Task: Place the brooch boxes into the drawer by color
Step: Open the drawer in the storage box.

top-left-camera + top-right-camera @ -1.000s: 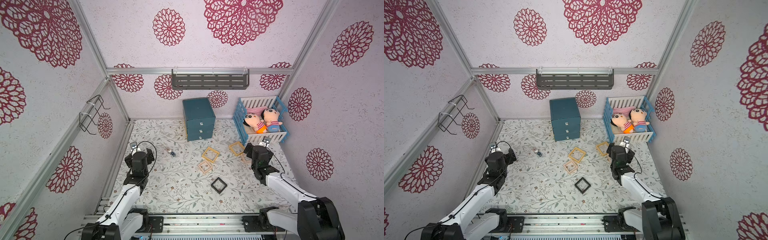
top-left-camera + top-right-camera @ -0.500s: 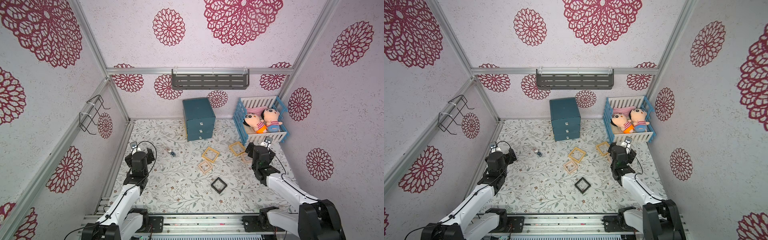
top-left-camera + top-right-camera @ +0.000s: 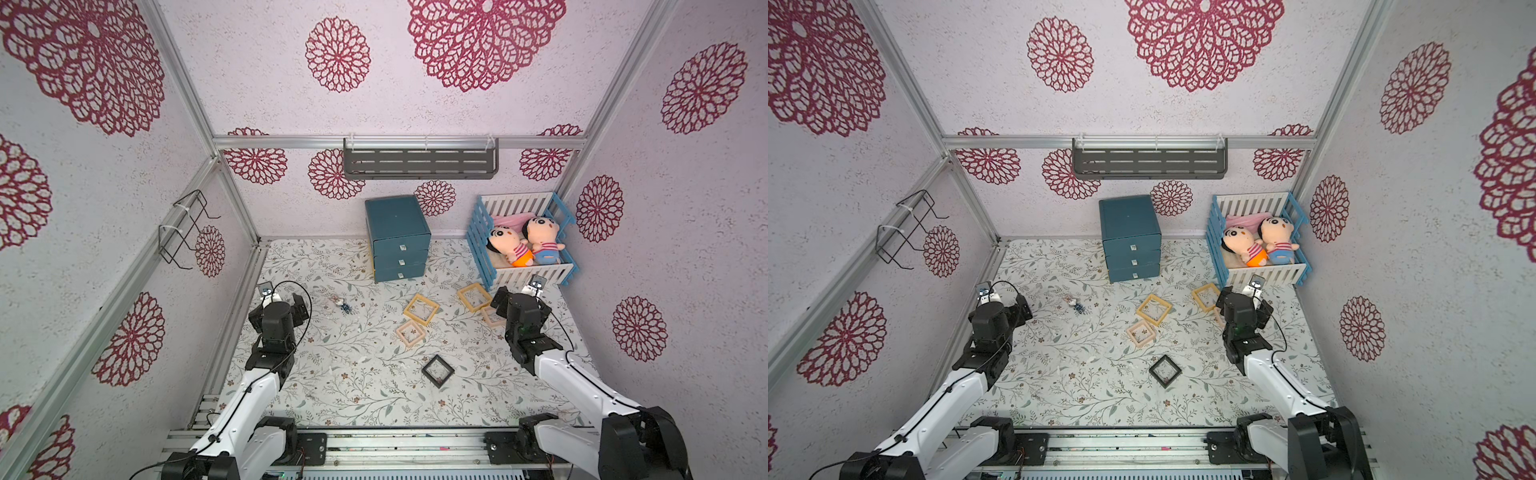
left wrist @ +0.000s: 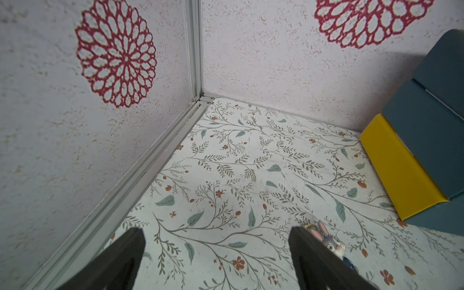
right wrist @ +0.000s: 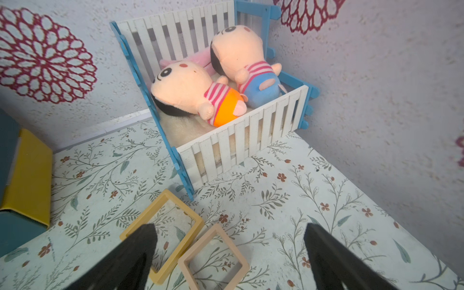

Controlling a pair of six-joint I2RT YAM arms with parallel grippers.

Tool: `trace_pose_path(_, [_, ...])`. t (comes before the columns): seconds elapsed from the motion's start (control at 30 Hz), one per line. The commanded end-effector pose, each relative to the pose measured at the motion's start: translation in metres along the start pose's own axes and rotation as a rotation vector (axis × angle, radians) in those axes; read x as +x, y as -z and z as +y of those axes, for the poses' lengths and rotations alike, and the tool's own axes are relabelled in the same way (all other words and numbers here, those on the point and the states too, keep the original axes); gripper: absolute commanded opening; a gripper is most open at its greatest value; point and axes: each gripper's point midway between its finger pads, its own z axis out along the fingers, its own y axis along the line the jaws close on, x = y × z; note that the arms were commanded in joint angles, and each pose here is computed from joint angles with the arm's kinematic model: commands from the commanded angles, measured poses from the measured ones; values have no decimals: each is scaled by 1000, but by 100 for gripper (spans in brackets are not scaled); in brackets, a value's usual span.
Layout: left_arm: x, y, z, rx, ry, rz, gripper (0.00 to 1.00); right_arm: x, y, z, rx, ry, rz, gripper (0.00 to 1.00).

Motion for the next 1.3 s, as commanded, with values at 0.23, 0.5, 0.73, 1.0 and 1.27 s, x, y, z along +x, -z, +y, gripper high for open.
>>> trace_pose_path(0.23, [-66,10,7,-168,214,100,97,-57,41,33,-310,-244,-193,99])
trace_pose_path(0.5, [-67,-28,-54,171,447,333,100,-47,38,79,-525,-402,-24,99])
trace_pose_path(0.73, [-51,-46,-131,245,357,485,98,-25,32,161,-622,-285,174,99])
trace_pose_path(1.0, [-49,-63,-206,375,344,563,94,-10,34,218,-733,-499,329,99])
trace_pose_path(1.27, [-64,-70,-255,522,377,566,82,-20,41,256,-878,-748,420,74])
